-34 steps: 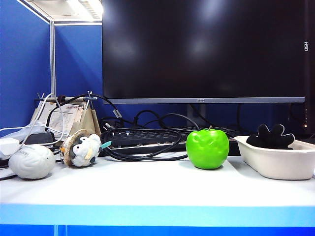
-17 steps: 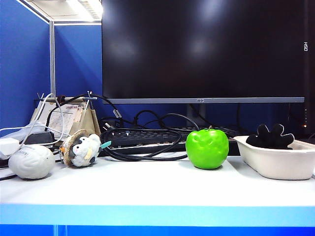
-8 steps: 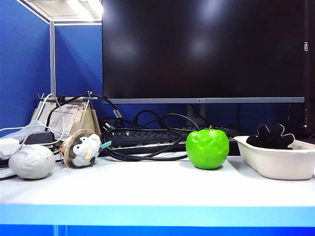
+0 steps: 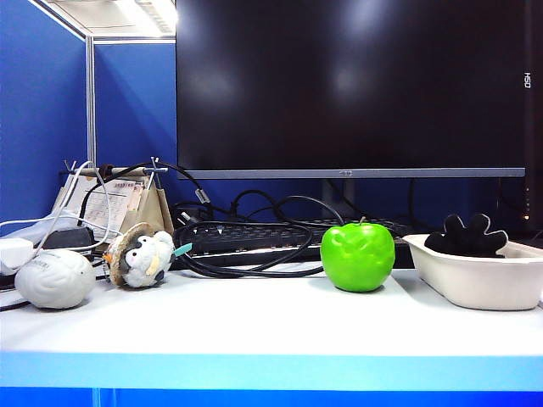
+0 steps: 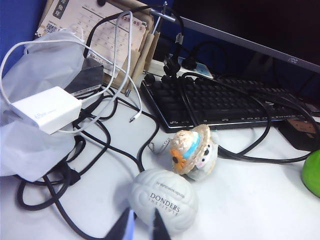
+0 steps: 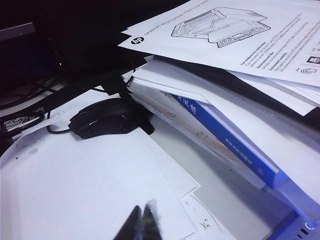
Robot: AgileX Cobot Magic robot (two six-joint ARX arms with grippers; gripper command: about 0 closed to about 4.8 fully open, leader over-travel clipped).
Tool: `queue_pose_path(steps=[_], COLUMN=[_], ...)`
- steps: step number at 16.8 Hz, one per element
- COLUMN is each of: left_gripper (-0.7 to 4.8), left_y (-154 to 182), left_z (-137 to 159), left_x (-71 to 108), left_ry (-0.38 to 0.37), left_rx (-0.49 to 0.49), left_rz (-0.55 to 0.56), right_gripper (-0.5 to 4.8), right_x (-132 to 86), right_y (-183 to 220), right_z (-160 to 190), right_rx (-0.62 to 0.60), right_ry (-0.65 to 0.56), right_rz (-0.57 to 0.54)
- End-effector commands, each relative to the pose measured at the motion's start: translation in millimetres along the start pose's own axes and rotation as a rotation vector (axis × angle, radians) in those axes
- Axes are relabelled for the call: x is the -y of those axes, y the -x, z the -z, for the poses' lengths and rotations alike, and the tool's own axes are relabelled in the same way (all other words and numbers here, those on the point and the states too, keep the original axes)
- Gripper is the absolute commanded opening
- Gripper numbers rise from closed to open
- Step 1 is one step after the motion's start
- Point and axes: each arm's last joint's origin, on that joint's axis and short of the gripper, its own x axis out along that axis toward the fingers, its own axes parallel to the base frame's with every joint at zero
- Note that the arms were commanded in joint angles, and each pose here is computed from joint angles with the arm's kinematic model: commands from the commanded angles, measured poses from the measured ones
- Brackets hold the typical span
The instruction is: Identity fluffy octopus among items on the table, put them into the paper lunch box.
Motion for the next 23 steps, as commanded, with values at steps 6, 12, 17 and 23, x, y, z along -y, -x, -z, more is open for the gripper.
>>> queue_pose_path(steps=[6,12,17,23], left_gripper=[0.57,0.57,0.57,0.57], left_y=[0.0,1.0,2.2,2.1], left_z=[1.5,-1.1,-1.9,-1.7], left_x=[-1.3,-7.8,-11.1,-10.8], left_ry=[-0.507,-0.530,-0.462,-0.464], left_rx=[-0.020,-0.013,-0.001,-0.003], left_rz=[-0.030,-0.277,-0.400,-0.390], right_gripper=[0.03,0.03,0.03,0.03], right_x=[-3.2,-14.6,-17.5,-17.3], right_y=[-0.1,3.1,4.9,4.8], right_z=[-2.7,-2.8,-1.9,-1.8], right_rx=[0.032,0.038,0.029,0.027], right_ry=[0.092,0.311,0.314,0.314], right_rz=[-0.078,-0.475,-0.596,-0.591])
